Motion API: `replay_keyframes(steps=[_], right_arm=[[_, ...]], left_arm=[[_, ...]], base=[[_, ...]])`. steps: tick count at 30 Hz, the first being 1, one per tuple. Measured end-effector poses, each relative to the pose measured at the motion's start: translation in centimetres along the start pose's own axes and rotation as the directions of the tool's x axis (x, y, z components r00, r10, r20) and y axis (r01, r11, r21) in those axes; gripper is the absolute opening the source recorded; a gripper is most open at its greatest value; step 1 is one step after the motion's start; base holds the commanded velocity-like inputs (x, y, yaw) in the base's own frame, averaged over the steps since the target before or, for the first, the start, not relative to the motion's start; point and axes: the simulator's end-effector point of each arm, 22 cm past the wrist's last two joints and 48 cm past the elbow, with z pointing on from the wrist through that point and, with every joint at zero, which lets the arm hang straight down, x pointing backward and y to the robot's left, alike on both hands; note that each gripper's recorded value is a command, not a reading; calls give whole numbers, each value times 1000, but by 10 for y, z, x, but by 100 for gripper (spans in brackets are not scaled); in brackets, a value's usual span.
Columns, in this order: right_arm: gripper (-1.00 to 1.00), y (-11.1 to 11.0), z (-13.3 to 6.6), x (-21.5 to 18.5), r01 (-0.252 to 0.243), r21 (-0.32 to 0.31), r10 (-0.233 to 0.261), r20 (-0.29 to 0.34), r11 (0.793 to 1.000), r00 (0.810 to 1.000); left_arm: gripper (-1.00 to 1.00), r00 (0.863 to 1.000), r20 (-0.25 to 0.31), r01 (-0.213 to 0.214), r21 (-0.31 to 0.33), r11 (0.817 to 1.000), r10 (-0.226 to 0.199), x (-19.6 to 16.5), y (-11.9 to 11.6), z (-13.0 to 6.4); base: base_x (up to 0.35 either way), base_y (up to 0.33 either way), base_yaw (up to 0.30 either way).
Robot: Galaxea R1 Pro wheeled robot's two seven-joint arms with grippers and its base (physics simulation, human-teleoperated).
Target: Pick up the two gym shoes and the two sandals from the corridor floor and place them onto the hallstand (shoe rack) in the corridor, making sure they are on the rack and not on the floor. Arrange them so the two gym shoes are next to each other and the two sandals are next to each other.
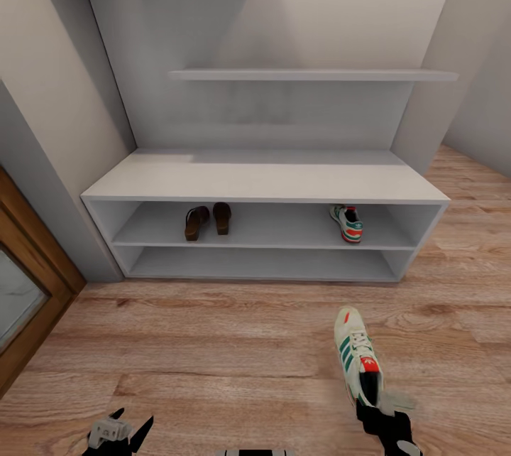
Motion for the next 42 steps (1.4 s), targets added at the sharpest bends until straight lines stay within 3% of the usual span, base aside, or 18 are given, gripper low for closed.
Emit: replay_keyframes(steps=[2,8,13,19,25,31,36,42], right_arm=[[-100,16,-1,-10,-7,-24,6,-28,1000,1000],[-100,92,-19,-72,-33,-137,19,-98,990,995],[-100,114,-22,-123,-35,-148,21,-92,988,996],[-100,121,-25,-191,-33,-50,29,-72,998,997],[-100,148,-36,-225,-57,-65,54,-41,996,998],[-100,146,-39,-235,-60,-46,59,-21,997,998],[-100,113,-46,-251,-76,90,75,19,993,997],[-100,107,-52,-262,-96,116,91,45,989,995]], left_arm=[[100,1000,-2,0,22,1000,0,1,-4,-1],[100,1000,-6,0,63,998,0,3,-10,-5],[100,1000,-8,-1,68,998,2,4,-11,-5],[100,1000,-10,1,70,998,0,4,-12,-5],[100,1000,-11,2,71,997,-1,5,-12,-5],[100,1000,-14,0,76,997,1,6,-15,-4],[100,1000,-15,1,79,997,0,6,-16,-4],[100,1000,-15,2,80,997,-1,6,-17,-3]], base=[[0,0,0],[0,0,0],[0,0,0],[0,0,0],[0,0,0],[0,0,0],[0,0,0],[110,0,0]])
